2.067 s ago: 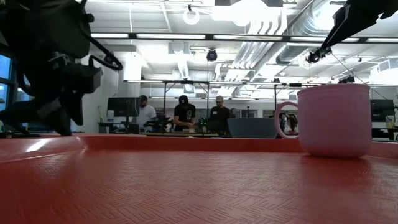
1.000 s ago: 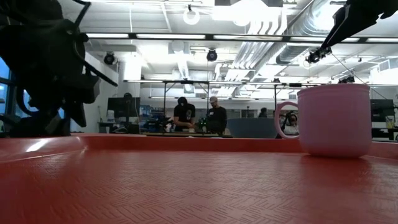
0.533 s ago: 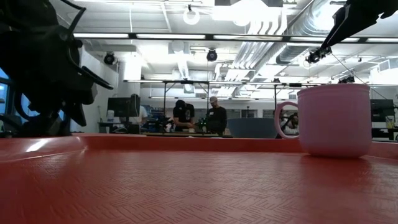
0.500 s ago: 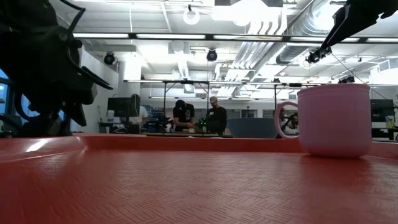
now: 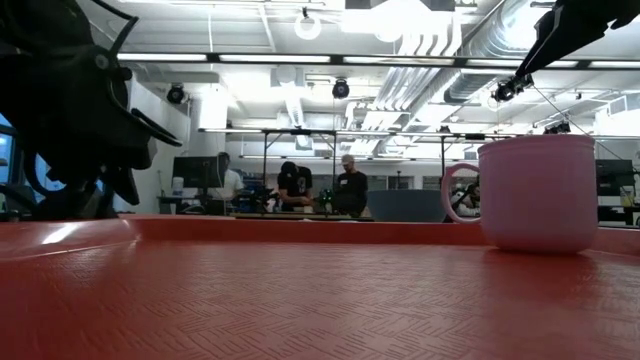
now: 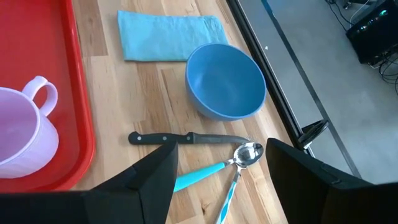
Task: Set up tray
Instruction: Put the pink plate on the red tray
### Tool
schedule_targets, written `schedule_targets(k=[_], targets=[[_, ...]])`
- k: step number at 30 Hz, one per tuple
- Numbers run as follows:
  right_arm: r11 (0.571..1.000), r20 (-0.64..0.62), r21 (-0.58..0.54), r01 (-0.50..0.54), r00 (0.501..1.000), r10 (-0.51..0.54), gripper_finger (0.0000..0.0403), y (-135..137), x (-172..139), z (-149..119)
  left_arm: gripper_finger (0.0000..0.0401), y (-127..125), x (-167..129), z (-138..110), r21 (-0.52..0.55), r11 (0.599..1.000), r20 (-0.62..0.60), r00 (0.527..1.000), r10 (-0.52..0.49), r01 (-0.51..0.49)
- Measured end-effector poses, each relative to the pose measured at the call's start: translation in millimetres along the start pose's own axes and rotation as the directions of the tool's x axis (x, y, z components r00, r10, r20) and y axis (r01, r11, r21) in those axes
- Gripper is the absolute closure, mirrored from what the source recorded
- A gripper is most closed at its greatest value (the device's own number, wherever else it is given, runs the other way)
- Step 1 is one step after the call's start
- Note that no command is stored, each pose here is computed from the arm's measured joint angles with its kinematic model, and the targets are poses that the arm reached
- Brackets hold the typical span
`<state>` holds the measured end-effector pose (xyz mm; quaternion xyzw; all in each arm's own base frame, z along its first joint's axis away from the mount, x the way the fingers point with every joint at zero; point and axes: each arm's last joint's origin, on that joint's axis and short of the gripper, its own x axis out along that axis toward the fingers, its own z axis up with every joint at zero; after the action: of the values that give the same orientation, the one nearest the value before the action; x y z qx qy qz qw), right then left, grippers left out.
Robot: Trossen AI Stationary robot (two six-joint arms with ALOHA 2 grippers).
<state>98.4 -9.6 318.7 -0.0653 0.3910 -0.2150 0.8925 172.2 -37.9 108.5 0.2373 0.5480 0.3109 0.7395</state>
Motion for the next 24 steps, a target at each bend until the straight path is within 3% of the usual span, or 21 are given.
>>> schedule_targets(k=[16, 20, 24], targets=[[1.000, -0.002, -0.004, -0.010, 1.000, 0.010, 0.0178, 0.3, 0.0, -0.1, 0.0130, 7.1, 18.5, -1.3, -0.023, 1.000, -0.023, 1.000, 0.019, -0.019], [1.000, -0.002, -0.004, -0.010, 1.000, 0.010, 0.0178, 0.3, 0.0, -0.2, 0.0153, 6.5, 18.5, -0.7, -0.026, 1.000, -0.023, 1.000, 0.004, -0.005], [1.000, -0.002, -0.004, -0.010, 1.000, 0.010, 0.0178, 0.3, 0.0, -0.2, 0.0206, 5.6, 18.6, -0.4, -0.034, 0.999, -0.027, 0.999, -0.020, 0.019]])
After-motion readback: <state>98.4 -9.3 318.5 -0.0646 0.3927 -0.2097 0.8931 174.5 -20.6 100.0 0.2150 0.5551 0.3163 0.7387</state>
